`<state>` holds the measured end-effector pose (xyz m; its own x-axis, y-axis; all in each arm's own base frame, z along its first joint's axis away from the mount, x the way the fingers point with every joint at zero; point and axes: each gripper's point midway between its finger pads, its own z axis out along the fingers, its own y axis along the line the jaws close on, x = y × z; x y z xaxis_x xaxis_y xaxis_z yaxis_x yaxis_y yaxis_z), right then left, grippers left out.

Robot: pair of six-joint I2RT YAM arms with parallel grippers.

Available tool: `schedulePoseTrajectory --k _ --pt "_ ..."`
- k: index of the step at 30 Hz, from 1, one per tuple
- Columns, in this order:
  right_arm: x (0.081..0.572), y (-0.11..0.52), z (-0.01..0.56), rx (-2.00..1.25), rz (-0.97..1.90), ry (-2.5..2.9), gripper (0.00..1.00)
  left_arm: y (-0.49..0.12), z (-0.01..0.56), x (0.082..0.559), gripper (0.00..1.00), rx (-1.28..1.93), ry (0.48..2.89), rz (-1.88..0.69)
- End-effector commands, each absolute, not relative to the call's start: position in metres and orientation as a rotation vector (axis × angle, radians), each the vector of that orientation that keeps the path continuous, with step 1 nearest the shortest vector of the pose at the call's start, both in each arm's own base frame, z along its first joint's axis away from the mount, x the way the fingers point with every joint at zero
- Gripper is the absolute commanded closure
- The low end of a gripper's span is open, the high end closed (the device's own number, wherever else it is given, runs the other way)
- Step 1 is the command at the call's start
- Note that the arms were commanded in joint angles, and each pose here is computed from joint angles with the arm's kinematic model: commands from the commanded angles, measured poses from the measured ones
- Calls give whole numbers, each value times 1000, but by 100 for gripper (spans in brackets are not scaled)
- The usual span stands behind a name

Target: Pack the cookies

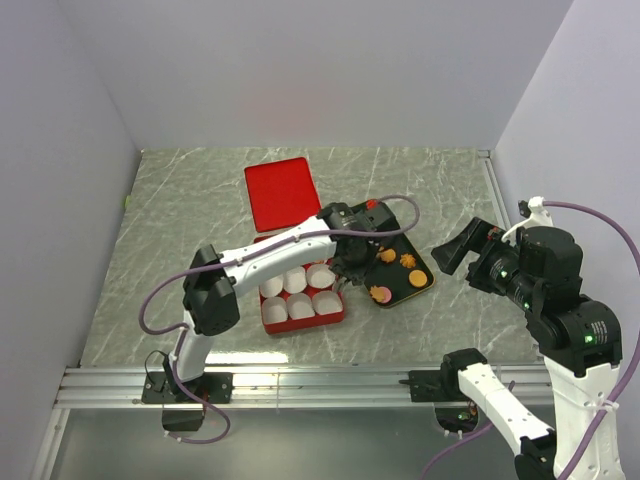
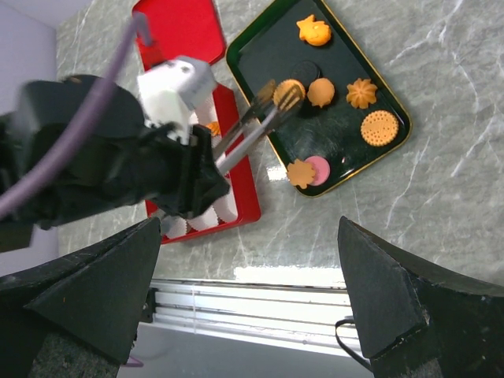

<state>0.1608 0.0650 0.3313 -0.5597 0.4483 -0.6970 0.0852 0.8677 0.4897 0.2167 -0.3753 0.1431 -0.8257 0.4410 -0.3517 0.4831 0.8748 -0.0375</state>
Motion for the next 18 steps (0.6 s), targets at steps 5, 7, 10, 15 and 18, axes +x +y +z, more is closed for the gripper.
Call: schedulePoseTrajectory --k 5,7,10,15,18 --pt "171 70 344 349 530 2088 0 -329 224 218 69 491 2612 -239" --pt "174 70 344 349 526 2089 0 -313 229 211 69 432 2614 -265" --pt "175 71 345 339 520 2093 0 -290 228 200 68 342 2621 -279" --pt "177 74 348 321 526 2093 0 -248 210 181 68 228 2656 -241" --pt "178 75 345 320 529 2102 0 -231 205 172 67 164 2653 -263"
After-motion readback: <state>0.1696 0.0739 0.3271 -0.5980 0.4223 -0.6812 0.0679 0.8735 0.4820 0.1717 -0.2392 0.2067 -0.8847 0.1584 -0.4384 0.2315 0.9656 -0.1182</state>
